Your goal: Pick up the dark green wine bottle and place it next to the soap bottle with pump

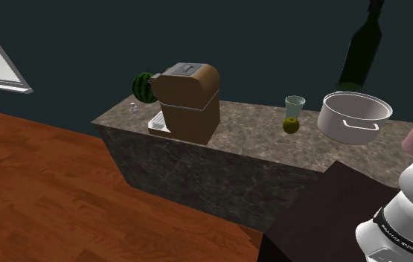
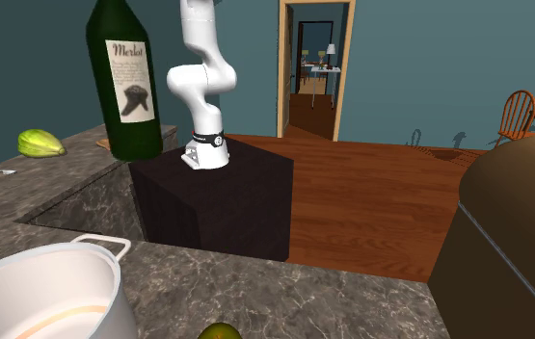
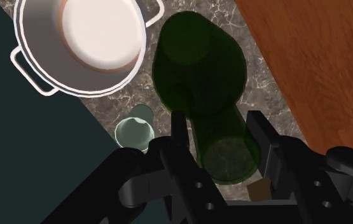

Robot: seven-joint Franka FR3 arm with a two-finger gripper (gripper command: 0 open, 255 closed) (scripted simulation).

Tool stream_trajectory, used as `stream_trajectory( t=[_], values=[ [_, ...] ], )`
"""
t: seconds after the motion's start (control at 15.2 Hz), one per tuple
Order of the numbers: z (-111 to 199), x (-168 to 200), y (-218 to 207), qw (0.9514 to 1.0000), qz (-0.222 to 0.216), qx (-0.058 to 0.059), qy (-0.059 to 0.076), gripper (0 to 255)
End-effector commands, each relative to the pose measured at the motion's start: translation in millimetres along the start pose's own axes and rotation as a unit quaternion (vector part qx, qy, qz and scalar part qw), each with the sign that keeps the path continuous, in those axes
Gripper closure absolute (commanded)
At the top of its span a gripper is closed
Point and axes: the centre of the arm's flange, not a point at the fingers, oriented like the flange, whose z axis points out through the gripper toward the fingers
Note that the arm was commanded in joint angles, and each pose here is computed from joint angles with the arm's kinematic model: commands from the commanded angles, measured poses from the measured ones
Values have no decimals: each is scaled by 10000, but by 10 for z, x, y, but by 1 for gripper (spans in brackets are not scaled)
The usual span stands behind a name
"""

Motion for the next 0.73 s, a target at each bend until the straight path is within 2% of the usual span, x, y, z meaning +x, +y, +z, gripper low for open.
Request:
stream_trajectory(
  t=[0.0, 0.66],
  values=[
    [38, -217, 154, 10000, -9, 1, 2, 255],
    [100, -1253, 970, 10000, -9, 1, 2, 255]
  ],
)
